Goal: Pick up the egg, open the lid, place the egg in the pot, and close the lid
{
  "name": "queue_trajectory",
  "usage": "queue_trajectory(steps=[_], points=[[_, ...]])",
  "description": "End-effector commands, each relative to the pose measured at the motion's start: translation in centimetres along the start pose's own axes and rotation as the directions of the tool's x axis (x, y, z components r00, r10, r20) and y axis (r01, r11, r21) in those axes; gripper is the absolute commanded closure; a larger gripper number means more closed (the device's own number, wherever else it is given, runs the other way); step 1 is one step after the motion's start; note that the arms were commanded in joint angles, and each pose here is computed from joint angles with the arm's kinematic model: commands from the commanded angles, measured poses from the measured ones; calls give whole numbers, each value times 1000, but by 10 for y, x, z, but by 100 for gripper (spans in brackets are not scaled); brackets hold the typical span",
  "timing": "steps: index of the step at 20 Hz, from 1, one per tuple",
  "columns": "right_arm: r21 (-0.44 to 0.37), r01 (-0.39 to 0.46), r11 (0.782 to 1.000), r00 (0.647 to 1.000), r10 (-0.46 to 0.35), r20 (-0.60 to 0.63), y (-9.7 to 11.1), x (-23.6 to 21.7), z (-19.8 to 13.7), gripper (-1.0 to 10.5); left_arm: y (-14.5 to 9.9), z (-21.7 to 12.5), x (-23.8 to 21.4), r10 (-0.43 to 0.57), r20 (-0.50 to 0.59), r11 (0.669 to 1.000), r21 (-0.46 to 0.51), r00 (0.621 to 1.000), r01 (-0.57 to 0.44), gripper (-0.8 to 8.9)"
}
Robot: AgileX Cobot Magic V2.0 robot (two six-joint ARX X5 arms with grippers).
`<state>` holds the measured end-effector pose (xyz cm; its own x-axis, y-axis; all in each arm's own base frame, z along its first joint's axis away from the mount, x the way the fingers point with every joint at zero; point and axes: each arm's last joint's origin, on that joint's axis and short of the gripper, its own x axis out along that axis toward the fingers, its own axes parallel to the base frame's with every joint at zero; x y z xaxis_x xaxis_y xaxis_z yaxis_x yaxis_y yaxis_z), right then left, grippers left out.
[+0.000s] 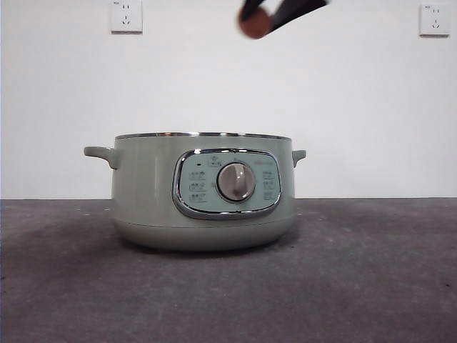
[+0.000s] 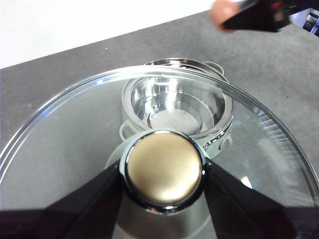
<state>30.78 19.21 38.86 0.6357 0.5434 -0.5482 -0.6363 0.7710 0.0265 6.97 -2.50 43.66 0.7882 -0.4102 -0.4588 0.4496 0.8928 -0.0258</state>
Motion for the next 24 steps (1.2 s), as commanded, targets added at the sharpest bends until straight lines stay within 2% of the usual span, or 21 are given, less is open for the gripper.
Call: queue_trajectory(steps=[1,7,11,21,24], points=[[-8,-21,1000,998,20,-63,6,36,3,963,-1,4,-5,-2,61,1000,7,998,2,820],[-40,-52,998,968,41,-248,14,123,-14,963,-1,1,-5,-4,33,1000,3,999,4,820],[-44,-69,997,925,47,-378,16,162,-45,963,-1,1,-5,-4,30,1000,6,1000,4,820],[-65,-83,994,830,33,-556,21,190,-81,963,-1,1,-5,-4,28,1000,20,1000,4,820],[-67,-87,994,829,35,-557,23,191,-82,944,-1,1,-5,-4,28,1000,20,1000,4,820]])
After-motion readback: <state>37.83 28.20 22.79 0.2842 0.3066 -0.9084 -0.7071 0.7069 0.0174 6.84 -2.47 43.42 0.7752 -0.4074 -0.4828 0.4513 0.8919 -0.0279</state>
